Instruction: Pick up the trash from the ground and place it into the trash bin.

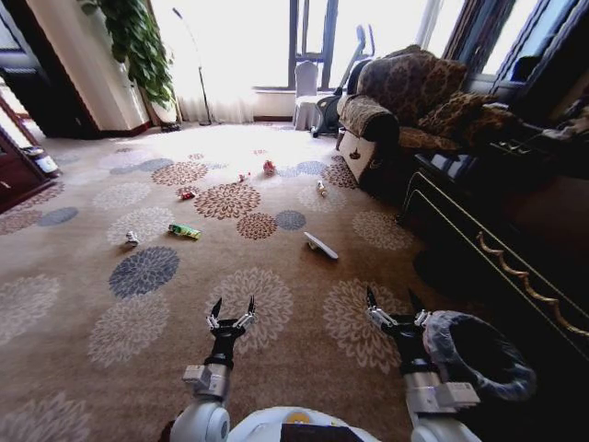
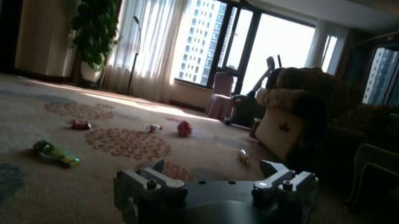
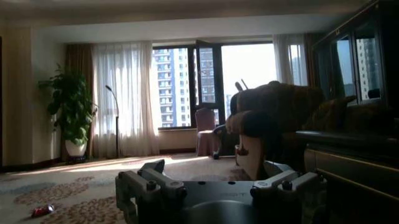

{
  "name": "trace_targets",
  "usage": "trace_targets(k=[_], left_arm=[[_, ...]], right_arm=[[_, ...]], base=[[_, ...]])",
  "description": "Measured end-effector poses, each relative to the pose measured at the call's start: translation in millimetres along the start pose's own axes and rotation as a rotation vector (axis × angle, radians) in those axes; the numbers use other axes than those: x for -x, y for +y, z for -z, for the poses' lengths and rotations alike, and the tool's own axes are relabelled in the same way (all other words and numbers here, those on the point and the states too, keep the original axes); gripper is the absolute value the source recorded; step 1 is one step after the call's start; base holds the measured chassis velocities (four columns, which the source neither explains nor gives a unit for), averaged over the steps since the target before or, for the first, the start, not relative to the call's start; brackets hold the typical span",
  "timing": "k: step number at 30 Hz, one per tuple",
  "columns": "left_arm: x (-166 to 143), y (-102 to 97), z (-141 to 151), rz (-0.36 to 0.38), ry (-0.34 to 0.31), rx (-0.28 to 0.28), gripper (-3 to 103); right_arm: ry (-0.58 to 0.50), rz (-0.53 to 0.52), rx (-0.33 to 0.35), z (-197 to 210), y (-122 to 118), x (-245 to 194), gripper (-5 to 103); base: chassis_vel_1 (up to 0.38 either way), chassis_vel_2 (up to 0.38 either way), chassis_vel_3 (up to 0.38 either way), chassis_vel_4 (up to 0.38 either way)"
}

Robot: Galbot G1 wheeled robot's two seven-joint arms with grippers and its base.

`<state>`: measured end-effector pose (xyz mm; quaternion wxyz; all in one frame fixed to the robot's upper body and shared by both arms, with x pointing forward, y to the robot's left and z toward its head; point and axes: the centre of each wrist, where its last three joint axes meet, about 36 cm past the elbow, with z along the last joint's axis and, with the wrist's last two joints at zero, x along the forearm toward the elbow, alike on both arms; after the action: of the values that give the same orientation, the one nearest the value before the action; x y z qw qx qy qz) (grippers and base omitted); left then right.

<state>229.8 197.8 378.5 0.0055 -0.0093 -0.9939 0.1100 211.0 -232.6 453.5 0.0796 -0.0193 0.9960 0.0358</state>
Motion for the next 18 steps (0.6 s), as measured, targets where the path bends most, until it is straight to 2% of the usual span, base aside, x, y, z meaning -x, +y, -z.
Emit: trace_targets(k=[8, 13, 18], left_arm=[[-1.0, -1.9, -2.4, -0.004, 0.009, -0.004, 100], [-0.4, -0.3, -4.5, -0.001, 0.013, 0.001, 100], [2.0, -3.0, -5.5, -0.007, 0.009, 0.001, 100]], right_arm=[[-0.008, 0.004, -0.016, 0.4, -0.4, -2.2, 100], [-0.008, 0.001, -0.009, 0.1, -0.9, -2.5, 100], [0.001, -0.004, -0.02, -2.2, -2.7, -2.6, 100]], base=[[-0.129, -0.12, 0.116, 0.106], [0.025, -0.004, -0.031, 0.021], [0.024, -0.124, 0.0, 0.118]])
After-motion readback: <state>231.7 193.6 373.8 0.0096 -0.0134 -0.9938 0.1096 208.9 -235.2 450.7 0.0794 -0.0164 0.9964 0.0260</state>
